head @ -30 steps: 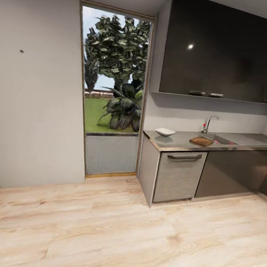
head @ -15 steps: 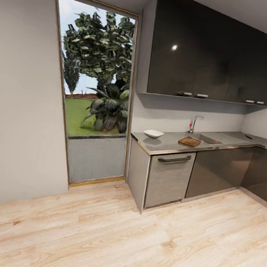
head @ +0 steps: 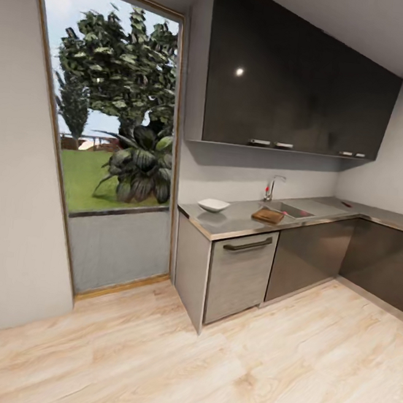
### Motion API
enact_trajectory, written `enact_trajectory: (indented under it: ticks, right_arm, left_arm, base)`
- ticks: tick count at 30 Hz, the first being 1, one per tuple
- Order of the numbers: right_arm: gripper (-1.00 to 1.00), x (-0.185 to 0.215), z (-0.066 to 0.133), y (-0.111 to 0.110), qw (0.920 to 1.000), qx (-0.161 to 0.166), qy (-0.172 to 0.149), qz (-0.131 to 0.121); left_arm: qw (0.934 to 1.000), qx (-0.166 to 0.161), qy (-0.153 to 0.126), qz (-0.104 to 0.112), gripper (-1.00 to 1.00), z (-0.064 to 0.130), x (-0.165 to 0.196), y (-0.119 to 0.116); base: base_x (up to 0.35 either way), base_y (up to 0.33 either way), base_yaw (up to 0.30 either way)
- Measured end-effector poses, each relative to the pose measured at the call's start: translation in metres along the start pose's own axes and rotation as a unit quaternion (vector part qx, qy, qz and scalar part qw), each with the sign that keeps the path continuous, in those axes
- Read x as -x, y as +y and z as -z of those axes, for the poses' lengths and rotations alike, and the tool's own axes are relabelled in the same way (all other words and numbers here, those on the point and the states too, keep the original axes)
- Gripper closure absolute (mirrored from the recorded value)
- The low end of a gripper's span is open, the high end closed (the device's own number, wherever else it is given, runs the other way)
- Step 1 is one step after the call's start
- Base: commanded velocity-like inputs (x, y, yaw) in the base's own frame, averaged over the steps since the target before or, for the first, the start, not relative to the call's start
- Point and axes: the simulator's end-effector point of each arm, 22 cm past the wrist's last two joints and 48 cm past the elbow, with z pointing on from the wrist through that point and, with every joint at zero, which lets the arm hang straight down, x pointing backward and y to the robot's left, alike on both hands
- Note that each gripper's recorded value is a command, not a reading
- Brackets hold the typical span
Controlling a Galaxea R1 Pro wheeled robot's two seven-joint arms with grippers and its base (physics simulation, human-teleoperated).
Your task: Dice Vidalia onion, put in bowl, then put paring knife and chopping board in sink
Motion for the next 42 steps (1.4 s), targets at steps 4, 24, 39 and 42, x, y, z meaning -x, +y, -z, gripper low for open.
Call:
enact_trajectory:
  ticks: [4, 24, 39, 42]
  right_arm:
    - [-1.00, 0.001, 0.000, 0.000, 1.0000, 0.000, -0.001, 0.000]
    - [-1.00, 0.001, 0.000, 0.000, 1.0000, 0.000, -0.001, 0.000]
    - [-1.00, 0.013, 0.006, 0.001, 1.0000, 0.001, -0.001, -0.001]
    - [-1.00, 0.017, 0.009, 0.001, 1.0000, 0.001, -0.001, -0.001]
  left_arm:
    - [1.0000, 0.000, -0.001, 0.000, -1.00, 0.000, 0.001, 0.000]
    - [1.0000, 0.000, -0.003, 0.000, -1.00, 0.000, 0.002, 0.000]
    - [0.9999, -0.009, -0.004, 0.010, -1.00, 0.010, 0.012, -0.019]
    - [0.9999, -0.010, -0.004, 0.011, -1.00, 0.013, 0.016, -0.020]
  base:
    - [0.284, 0.091, -0.256]
    - [0.217, 0.061, -0.279]
    - [0.002, 0.000, -0.281]
    - [0.000, 0.000, -0.242]
